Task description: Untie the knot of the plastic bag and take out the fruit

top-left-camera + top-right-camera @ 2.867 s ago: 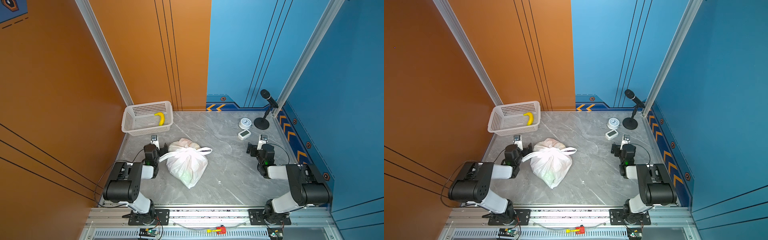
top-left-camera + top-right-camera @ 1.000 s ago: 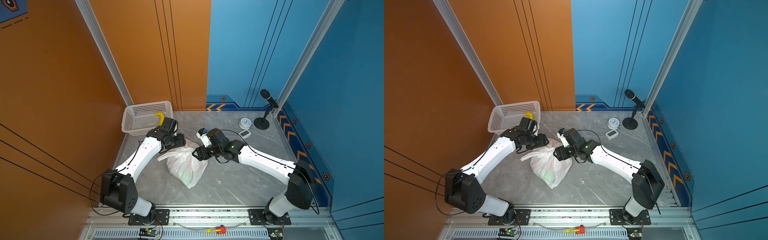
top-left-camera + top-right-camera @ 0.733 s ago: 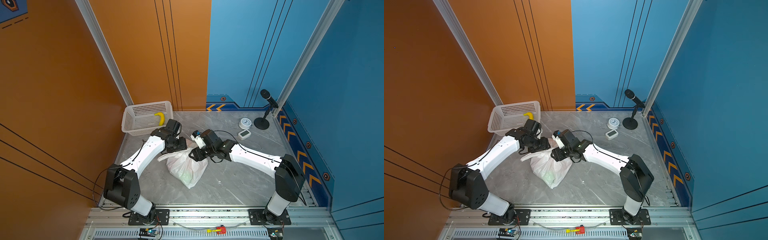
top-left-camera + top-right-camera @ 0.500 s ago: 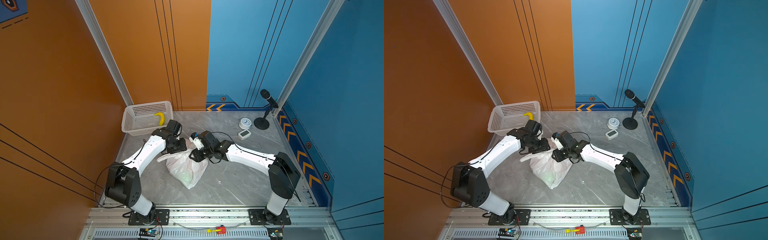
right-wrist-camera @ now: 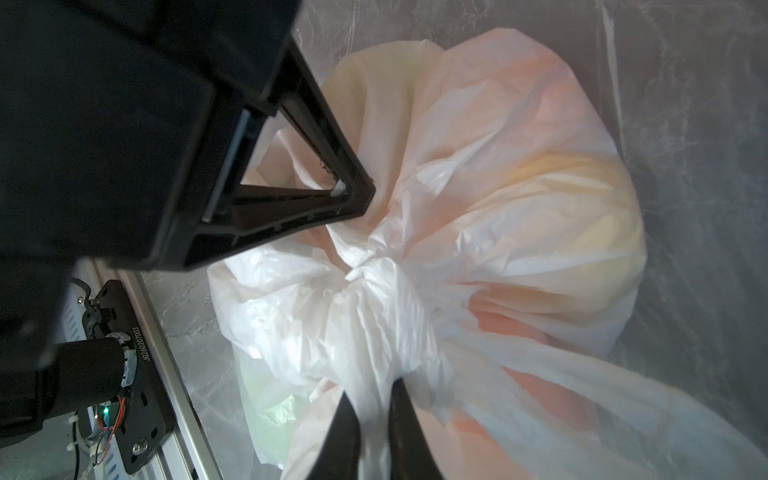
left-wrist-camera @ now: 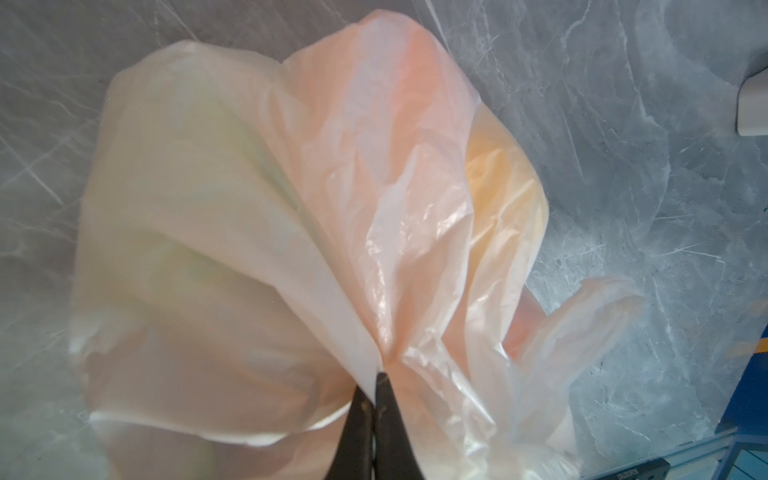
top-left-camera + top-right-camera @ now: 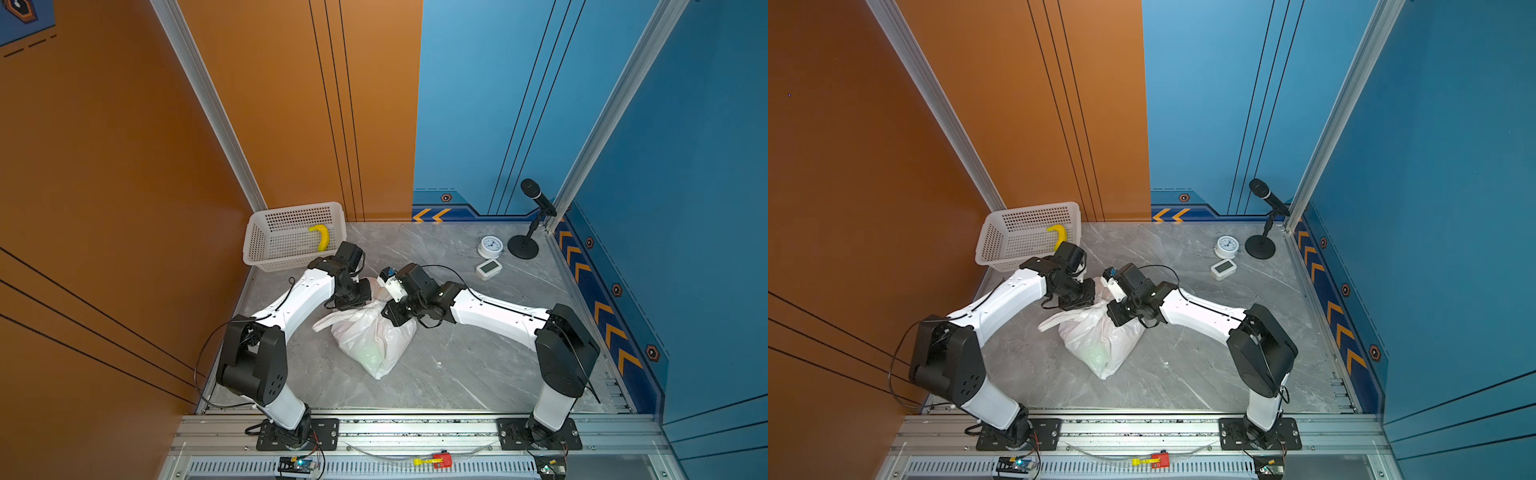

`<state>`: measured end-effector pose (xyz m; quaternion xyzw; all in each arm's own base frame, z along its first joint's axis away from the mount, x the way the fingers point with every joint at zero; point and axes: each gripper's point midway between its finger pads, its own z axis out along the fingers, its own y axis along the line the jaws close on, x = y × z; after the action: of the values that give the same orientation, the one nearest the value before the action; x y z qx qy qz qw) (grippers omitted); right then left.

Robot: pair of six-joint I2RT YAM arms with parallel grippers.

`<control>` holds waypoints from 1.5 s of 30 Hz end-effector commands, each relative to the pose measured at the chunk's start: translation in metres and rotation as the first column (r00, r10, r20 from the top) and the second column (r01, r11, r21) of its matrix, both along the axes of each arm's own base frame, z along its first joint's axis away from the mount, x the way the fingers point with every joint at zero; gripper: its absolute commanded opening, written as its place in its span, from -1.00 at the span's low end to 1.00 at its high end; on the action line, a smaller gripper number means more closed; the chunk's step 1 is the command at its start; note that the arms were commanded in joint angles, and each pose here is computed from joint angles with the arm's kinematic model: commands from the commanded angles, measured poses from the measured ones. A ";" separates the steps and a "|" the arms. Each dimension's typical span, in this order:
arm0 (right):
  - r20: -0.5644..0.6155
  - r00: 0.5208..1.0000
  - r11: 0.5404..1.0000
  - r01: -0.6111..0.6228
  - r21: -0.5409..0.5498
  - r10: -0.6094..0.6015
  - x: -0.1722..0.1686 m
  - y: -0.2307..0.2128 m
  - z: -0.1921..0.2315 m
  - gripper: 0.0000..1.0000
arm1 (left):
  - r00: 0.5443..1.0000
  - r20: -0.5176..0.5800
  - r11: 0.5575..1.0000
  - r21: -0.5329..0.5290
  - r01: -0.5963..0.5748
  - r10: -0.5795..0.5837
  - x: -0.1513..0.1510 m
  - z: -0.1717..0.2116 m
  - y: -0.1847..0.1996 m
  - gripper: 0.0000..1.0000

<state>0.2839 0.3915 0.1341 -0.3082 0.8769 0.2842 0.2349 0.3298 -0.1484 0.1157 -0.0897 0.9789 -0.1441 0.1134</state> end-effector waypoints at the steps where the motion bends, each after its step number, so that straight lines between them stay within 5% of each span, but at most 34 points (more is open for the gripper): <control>1: 0.024 1.000 1.000 0.005 -0.010 -0.004 -0.001 -0.012 0.009 -0.81 | 0.999 -0.010 0.997 0.070 -0.046 0.047 0.004 -0.001 0.018 -1.00; 21: 0.033 0.999 0.996 -0.003 -0.090 0.006 -0.025 -0.056 -0.004 -0.95 | 0.989 0.059 0.986 0.089 -0.140 0.136 0.040 0.017 0.051 -1.00; 45: 0.005 1.000 0.966 0.004 -0.260 -0.003 -0.064 -0.122 -0.047 -0.79 | 0.963 0.137 0.968 0.067 -0.241 0.230 0.069 0.046 0.091 -0.96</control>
<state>0.2263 0.2943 0.0983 -0.3410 0.8916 0.2042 0.2169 0.3898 -0.0731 0.1481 -0.1852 0.9613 -0.1171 0.1670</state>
